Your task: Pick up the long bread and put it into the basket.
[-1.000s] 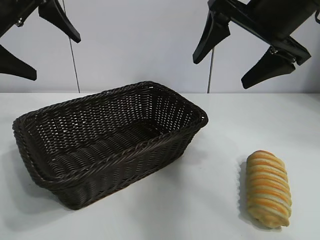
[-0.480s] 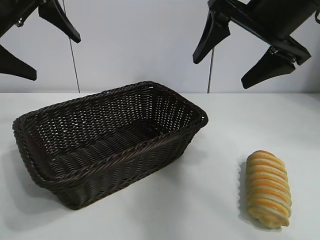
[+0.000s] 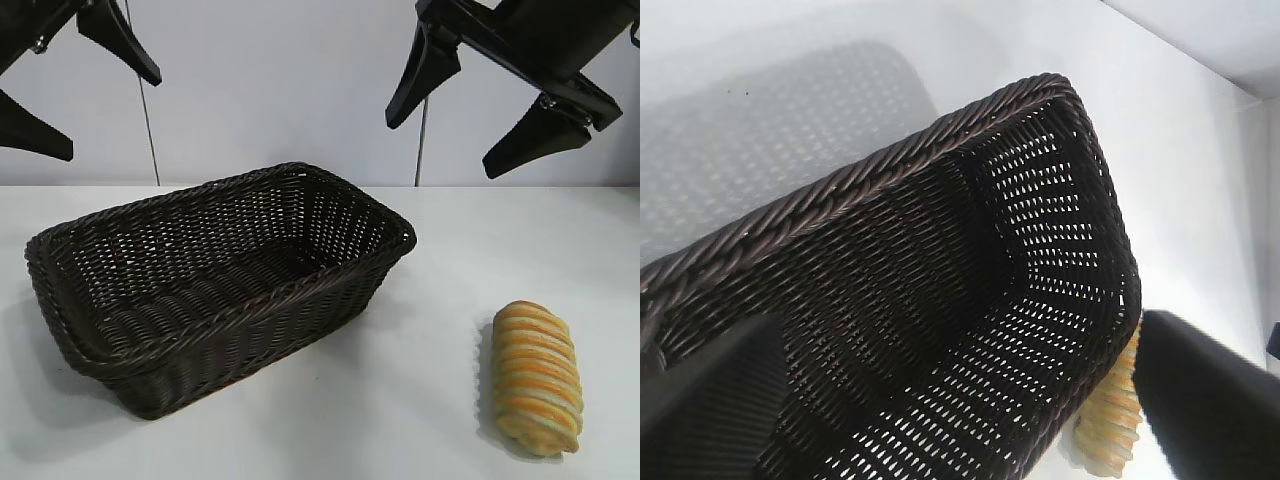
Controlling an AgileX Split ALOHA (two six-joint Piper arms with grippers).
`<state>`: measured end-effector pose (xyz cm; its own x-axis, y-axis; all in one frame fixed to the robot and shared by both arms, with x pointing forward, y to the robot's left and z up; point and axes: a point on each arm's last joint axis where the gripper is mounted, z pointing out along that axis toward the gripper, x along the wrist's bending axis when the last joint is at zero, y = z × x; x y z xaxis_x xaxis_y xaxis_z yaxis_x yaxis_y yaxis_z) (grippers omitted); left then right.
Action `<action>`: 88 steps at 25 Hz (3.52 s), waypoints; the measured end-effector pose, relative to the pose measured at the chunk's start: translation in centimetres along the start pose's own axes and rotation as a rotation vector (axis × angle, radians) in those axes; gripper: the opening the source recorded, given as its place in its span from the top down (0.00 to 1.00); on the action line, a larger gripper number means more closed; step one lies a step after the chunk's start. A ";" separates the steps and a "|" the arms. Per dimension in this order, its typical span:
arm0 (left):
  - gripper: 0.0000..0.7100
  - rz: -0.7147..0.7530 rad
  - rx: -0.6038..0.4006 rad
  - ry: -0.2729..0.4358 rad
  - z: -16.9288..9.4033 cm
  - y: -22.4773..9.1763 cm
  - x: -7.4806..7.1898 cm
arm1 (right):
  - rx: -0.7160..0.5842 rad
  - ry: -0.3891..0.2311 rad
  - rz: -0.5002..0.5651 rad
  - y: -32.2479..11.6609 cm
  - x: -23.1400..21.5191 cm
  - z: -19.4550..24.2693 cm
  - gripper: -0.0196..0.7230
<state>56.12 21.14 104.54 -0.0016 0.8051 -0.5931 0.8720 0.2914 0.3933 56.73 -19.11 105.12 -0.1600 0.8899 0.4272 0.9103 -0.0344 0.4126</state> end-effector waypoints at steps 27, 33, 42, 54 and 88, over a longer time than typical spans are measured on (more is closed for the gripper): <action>0.06 -0.106 0.267 0.399 7.1 -7.5 8.3 | 0.028 0.003 0.000 -0.3 0.0 0.0 0.04; 0.17 -0.121 0.261 0.378 7.9 -7.5 8.5 | 0.028 0.003 0.000 -0.3 0.0 0.0 0.04; 0.85 -0.138 0.243 0.349 8.2 -6.9 8.0 | 0.028 0.003 0.000 -0.3 0.0 0.0 0.04; 0.86 0.076 0.310 0.248 6.6 -1.6 3.2 | 0.028 0.003 0.000 -0.3 0.0 0.0 0.04; 0.13 0.110 0.411 0.179 12.2 -0.8 4.6 | 0.026 0.003 0.000 -0.2 0.0 0.0 0.04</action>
<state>61.37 18.30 92.97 0.0492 0.9071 -0.4181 0.9934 -0.0009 0.1149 56.50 -19.08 105.04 -0.1612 0.8884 0.4298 0.9200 -0.0224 0.3913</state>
